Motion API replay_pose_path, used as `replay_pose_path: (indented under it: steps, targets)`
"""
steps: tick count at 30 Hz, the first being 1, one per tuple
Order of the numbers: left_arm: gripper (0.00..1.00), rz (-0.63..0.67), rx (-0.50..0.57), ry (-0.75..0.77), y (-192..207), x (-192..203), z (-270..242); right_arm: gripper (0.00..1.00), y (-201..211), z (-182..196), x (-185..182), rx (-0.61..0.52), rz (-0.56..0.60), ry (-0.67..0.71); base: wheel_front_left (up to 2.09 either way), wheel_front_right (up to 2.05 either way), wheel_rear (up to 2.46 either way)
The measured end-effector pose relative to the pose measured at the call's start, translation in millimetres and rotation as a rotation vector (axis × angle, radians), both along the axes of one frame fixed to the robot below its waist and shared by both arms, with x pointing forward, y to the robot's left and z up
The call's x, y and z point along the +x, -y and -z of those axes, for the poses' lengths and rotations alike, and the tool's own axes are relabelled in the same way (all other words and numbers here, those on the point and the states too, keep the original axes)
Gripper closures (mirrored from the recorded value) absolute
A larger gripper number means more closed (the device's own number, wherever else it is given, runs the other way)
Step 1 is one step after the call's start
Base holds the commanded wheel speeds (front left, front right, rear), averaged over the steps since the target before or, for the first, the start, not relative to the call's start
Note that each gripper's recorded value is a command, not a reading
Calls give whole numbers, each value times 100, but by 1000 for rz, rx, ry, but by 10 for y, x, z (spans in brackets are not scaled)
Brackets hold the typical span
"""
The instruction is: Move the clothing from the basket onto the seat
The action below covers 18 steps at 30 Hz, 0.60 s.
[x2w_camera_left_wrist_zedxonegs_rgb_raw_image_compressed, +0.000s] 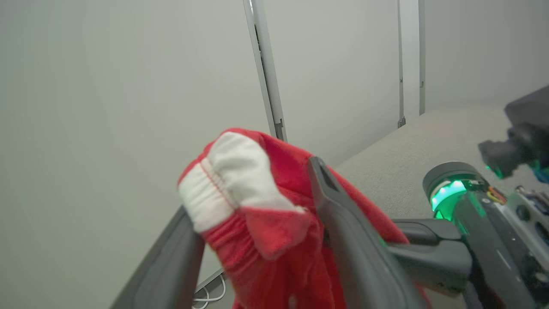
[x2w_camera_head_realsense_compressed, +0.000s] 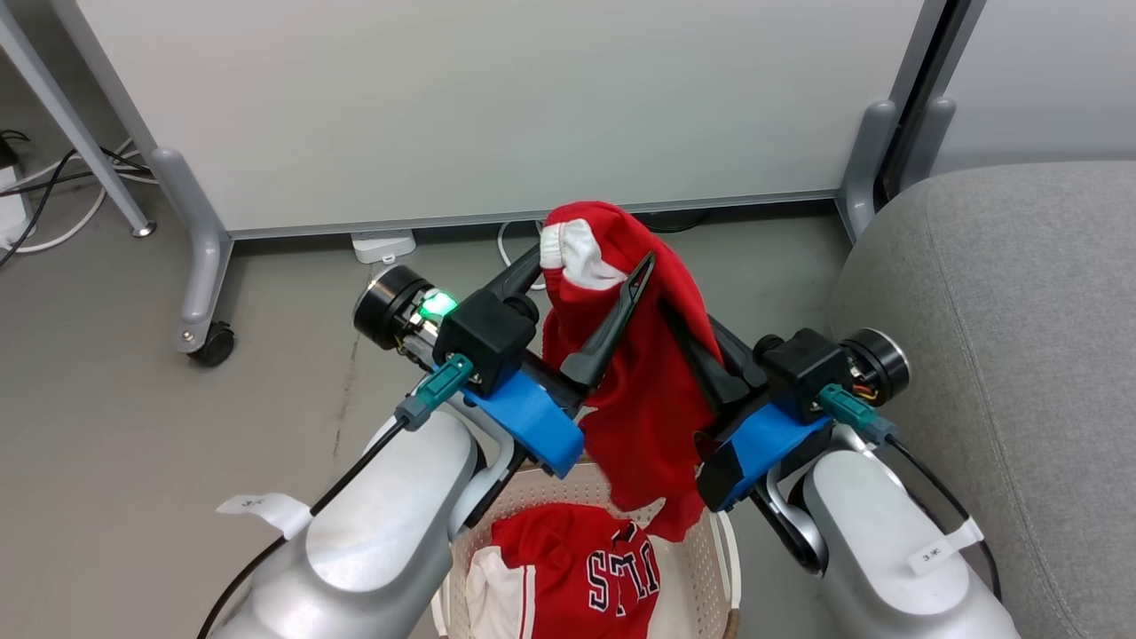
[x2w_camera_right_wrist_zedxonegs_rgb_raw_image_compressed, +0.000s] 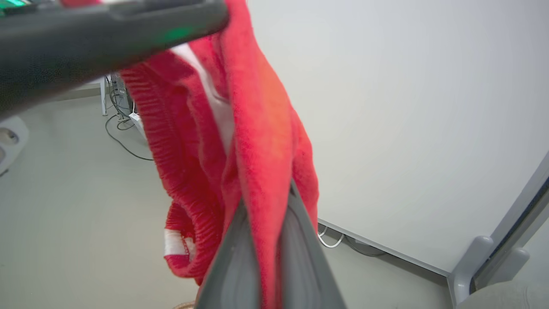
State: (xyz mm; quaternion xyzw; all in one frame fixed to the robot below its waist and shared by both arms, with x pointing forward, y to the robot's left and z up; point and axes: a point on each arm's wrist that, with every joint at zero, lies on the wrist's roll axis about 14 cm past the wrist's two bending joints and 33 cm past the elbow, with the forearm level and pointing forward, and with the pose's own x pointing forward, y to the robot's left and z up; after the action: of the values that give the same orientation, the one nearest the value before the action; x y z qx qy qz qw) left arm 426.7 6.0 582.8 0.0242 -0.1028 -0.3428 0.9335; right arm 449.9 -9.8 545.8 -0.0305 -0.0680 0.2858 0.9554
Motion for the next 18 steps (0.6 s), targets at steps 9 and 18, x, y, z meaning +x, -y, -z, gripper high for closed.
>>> replay_pose_path:
  steps: [9,18]
  targets:
    - [0,2,22,-51,-12,-13,230,100,325,-38,59,39,99,8,0,0,0]
    - [0,60,31,-80,183,-9,377,100,838,-46,79,49,234,22,0,0,0]
